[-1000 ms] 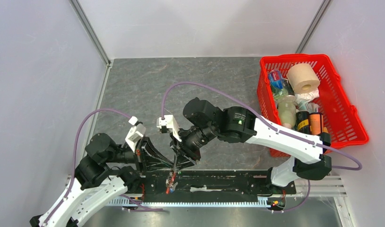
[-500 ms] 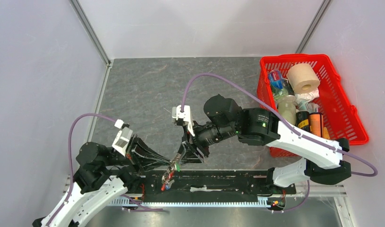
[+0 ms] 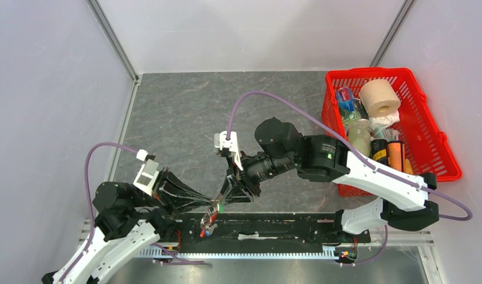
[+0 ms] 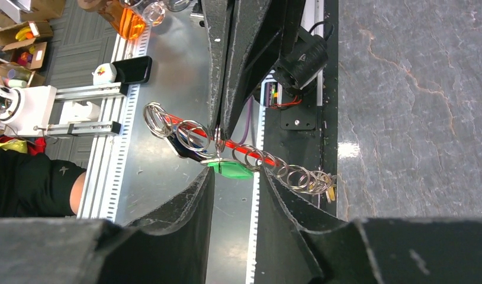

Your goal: Put the keys on the keyring

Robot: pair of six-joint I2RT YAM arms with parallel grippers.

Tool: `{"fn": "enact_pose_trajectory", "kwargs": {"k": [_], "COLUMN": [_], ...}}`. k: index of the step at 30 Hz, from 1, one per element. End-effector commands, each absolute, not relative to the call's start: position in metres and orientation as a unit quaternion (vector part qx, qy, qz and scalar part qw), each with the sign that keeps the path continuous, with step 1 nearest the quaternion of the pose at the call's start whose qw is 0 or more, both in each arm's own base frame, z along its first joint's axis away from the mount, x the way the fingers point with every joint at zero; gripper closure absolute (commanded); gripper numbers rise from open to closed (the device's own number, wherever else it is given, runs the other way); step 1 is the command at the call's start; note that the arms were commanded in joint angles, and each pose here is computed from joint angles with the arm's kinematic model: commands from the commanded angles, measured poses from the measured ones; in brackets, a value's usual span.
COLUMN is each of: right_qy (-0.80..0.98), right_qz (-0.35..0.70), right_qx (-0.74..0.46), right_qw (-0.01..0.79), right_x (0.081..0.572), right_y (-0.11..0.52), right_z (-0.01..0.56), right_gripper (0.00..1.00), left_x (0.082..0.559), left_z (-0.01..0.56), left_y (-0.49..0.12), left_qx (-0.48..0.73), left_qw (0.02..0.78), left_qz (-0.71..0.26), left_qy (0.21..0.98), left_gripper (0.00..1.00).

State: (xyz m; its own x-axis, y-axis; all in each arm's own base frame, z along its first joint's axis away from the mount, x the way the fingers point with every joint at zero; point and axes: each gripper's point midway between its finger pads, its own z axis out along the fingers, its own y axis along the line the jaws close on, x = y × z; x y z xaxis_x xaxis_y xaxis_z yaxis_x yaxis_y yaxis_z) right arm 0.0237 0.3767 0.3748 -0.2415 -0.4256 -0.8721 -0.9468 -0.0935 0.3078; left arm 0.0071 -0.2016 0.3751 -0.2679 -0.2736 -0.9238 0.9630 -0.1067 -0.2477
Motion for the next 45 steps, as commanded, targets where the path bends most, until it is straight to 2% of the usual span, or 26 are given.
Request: {"fn": "enact_pose_trajectory", "kwargs": {"k": [1,10,15,29,45], "right_qy": [0.583,0.578,0.578,0.572,0.574], "right_qz": [0.52,0.529,0.532,0.552,0.567], "right_qx": [-0.555,-0.557,-0.557,-0.537,-0.521], "right_qw": [0.286,0.277,0.271,0.283,0.278], "right_x": [0.018,0.015,0.014,0.011,0.01], "right_y": [0.382,0.387,0.388,0.383,0.388], "right_z": [0.402,0.402,0.4,0.401,0.394], "right_gripper": [0.6,0.77,1.0,1.0,1.0], "left_x": [0.003,0.005,0.008,0.016,0.016], "left_z": [0.391,0.392,0.394,0.411,0.422], "left_y": [-0.197,-0.196,-0.195,-0.183,-0.175], "left_qx": [0.363,0.356,0.347,0.293,0.262], "left_qw": [0.499,0.505,0.516,0.563,0.579], "left_qz": [-0.654,-0.653,-0.65,-0.655,-0.669], "left_qy": [0.437,0.438,0.437,0.411,0.386], "left_gripper": [0.98,0.98,0.98,0.98,0.98]}}
